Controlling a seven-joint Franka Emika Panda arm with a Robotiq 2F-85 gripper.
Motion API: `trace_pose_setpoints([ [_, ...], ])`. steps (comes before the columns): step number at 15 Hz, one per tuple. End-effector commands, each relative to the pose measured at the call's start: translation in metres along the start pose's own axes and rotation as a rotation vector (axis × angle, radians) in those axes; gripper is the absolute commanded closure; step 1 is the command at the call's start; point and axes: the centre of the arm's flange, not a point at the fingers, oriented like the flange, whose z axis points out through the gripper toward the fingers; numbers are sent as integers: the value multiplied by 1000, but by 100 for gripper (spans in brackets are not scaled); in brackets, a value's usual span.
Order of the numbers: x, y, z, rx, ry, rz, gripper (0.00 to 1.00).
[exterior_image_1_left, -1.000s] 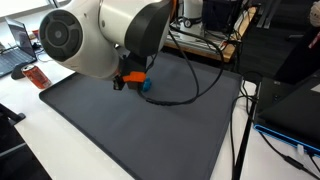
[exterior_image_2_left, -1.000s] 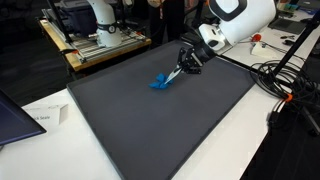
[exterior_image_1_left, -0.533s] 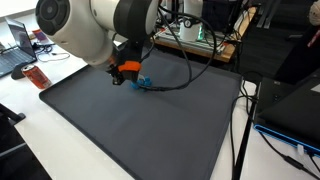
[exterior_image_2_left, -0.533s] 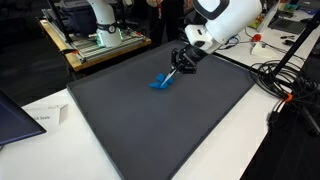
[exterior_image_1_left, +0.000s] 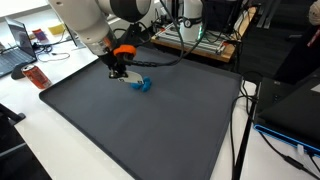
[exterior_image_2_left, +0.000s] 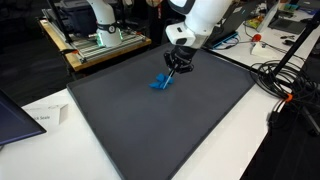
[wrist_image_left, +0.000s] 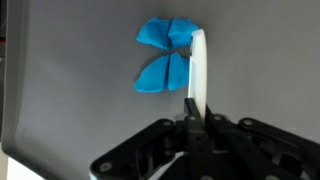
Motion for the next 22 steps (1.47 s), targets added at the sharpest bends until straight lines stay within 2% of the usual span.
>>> trace_pose_setpoints([
  [1, -21, 76, 15, 126, -48, -56, 99],
  [5, -22, 101, 23, 255, -94, -111, 99],
  [12, -25, 150, 41, 535, -223, -76, 99],
  [14, -27, 158, 42, 605, -209, -84, 99],
  [15, -17, 133, 42, 531, -209, -66, 96],
  [17, -19, 142, 41, 562, -200, -75, 96],
  [21, -21, 144, 40, 568, -197, -77, 96],
  [22, -21, 144, 40, 568, -197, -77, 99],
])
